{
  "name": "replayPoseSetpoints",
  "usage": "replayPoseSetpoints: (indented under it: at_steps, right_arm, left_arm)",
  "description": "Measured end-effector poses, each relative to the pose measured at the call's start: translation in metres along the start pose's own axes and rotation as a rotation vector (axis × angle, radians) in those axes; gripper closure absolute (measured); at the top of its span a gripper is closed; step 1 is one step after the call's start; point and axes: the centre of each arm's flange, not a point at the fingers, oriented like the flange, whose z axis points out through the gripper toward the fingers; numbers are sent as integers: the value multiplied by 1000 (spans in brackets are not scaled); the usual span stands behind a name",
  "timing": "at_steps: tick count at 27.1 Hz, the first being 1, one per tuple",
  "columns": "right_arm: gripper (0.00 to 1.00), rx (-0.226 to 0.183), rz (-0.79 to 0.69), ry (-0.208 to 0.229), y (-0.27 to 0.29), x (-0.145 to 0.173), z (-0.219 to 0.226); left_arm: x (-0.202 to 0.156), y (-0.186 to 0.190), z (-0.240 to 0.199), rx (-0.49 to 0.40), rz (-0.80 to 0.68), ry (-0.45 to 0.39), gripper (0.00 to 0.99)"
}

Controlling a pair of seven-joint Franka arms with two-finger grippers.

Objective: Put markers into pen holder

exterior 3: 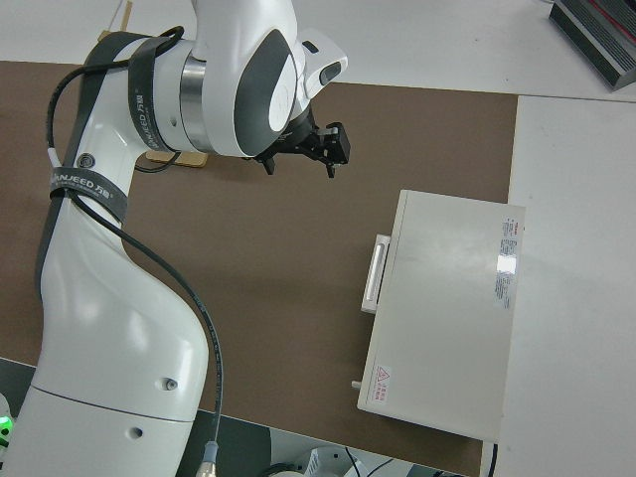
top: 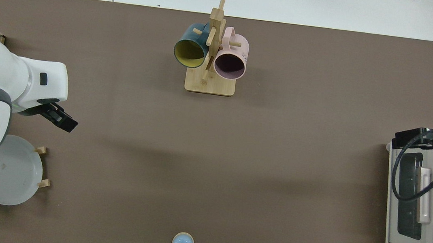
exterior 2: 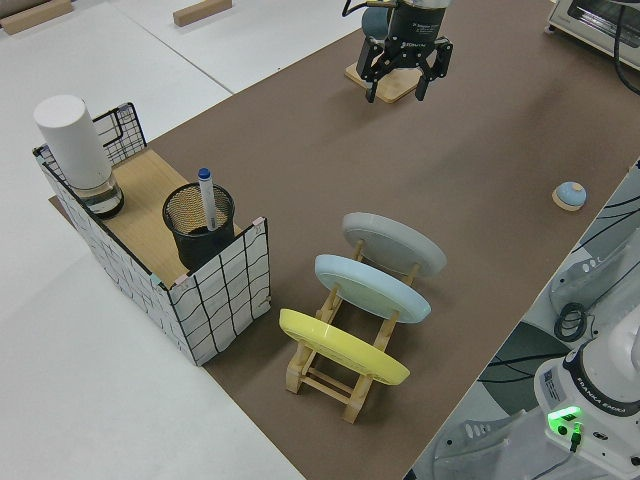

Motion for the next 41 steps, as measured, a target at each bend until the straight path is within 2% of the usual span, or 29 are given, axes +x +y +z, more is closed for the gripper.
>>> replayPoseSetpoints:
  at_steps: [8, 13, 18, 22, 32, 41]
  right_arm:
    - [0, 0, 1, -1, -1, 0, 1]
    - [0, 1, 17, -16, 6, -2, 2]
    - [0, 4, 52, -15, 25, -3, 2]
    - [0, 4, 51, -15, 24, -3, 2]
    - [0, 3, 35, -15, 15, -3, 2]
    - [0, 3, 35, -15, 15, -3, 2]
  left_arm:
    - [-5, -15, -12, -94, -123, 70, 0]
    - [-1, -32, -39, -106, -171, 123, 0]
    - [-1, -35, -55, -125, -333, 103, 0]
    - [-7, -30, -69, -130, -393, 83, 0]
    - [-37, -36, -90, -101, -452, 72, 0]
    - [-35, -30, -88, -101, -441, 68, 0]
